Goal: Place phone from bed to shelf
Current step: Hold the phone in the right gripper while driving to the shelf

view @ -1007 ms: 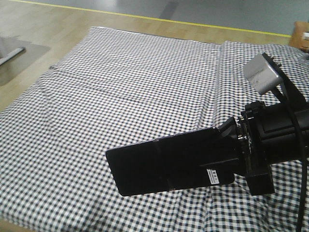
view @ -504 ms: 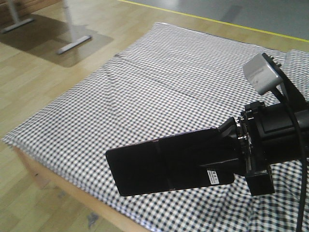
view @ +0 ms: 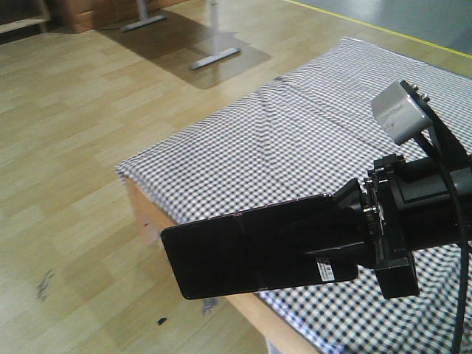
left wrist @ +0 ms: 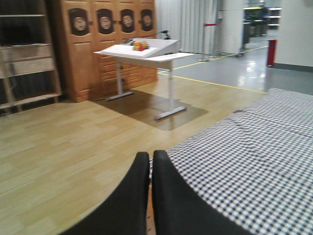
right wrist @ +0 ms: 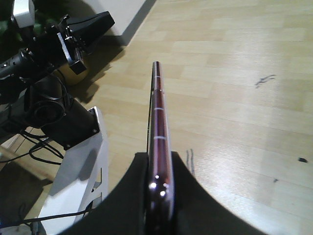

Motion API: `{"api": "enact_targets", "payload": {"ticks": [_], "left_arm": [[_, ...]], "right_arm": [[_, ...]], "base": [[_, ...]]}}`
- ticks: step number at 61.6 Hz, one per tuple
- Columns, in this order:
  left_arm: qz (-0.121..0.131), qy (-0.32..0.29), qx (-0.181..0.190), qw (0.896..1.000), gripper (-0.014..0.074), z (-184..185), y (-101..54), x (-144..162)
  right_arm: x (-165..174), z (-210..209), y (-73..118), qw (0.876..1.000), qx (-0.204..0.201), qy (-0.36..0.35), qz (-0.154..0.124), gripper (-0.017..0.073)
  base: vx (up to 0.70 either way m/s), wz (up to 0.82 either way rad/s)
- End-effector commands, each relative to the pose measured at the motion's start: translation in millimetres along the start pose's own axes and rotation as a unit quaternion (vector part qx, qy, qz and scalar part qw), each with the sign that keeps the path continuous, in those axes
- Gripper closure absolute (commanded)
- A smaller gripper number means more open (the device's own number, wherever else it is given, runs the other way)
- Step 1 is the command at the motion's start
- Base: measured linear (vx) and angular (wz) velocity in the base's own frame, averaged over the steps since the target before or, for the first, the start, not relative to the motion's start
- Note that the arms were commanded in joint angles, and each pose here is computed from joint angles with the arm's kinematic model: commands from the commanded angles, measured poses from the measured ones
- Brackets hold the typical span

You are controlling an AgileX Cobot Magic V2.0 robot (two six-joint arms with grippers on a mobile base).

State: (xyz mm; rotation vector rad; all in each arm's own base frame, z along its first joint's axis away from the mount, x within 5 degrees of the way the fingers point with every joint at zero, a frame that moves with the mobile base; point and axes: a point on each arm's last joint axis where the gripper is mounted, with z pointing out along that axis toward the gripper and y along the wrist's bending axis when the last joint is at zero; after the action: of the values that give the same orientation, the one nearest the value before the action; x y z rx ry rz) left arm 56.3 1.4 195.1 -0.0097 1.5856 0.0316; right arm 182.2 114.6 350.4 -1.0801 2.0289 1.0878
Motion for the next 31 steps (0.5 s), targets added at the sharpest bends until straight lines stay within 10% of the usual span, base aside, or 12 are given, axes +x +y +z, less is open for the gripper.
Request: {"api": "enact_targets", "payload": {"ticks": [1,31], "left_arm": [[-0.009,-0.052,0.001,0.999,0.0592,-2.1,0.2,-15.3],[-0.009,-0.052,0.001,0.999,0.0592,-2.1,0.2,-15.3]], "right_arm": [[-9.8,-7.9,16.6,0.999,-0.040,-0.029,-0.008,0.0561],[-9.8,-7.9,16.6,0.999,-0.040,-0.029,-0.008,0.0561]], "base": [[-0.14,0.56],[-0.14,0.55]]}}
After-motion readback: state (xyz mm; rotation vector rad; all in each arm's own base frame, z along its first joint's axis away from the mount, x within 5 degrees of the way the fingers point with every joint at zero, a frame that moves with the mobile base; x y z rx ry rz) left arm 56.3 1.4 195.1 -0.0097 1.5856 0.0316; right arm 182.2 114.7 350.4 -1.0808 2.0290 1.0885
